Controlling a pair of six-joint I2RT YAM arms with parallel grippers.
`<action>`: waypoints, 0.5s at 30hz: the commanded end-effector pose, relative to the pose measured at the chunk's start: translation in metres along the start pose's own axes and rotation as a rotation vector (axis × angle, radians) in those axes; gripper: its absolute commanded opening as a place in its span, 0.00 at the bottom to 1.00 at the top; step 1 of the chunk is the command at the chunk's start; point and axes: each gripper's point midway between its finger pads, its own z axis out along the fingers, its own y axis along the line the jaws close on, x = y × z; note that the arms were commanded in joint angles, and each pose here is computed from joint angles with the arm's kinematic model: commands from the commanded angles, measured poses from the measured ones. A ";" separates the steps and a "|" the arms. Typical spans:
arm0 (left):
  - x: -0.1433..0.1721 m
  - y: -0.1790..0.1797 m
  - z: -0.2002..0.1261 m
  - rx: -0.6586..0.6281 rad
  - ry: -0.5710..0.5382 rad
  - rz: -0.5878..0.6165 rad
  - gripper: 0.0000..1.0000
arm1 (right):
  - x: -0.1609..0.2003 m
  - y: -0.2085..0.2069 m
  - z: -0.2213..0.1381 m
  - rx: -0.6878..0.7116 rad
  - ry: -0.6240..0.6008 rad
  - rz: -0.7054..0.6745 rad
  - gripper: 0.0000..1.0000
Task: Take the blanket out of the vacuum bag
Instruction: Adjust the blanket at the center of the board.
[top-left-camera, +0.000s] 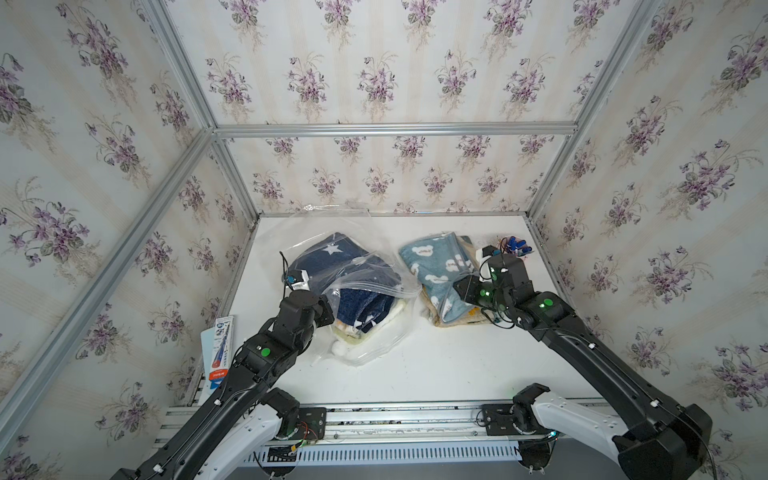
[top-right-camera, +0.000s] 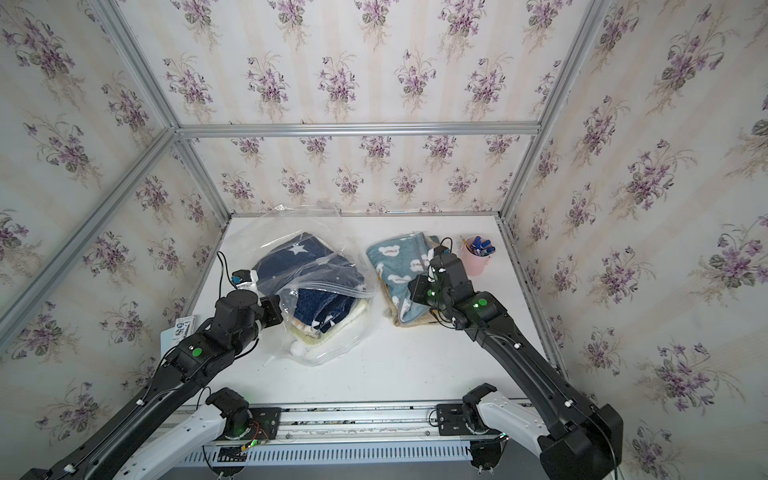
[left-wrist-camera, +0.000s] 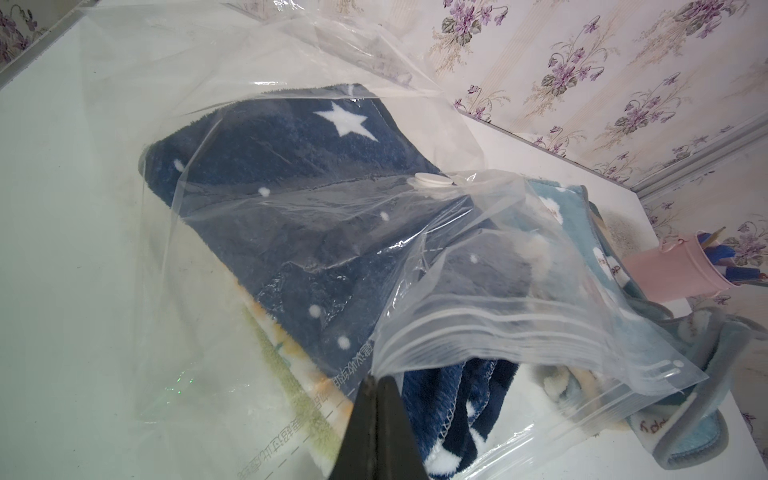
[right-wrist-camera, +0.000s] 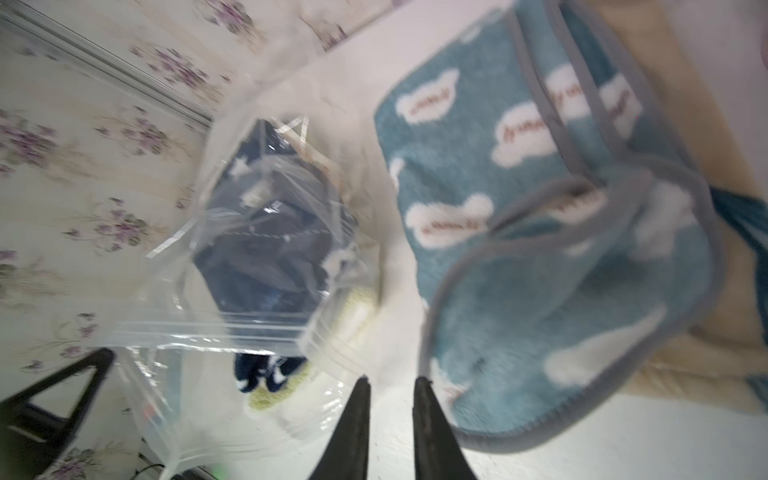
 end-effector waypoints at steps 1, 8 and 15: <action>0.004 0.002 0.001 -0.001 0.011 -0.007 0.00 | -0.026 0.027 0.012 -0.065 -0.035 -0.044 0.24; 0.010 0.001 0.004 0.011 0.027 -0.013 0.00 | -0.043 0.012 0.096 0.094 0.038 -0.120 0.27; 0.009 -0.002 0.005 0.025 0.022 -0.002 0.00 | 0.011 -0.065 0.090 0.309 0.064 -0.069 0.27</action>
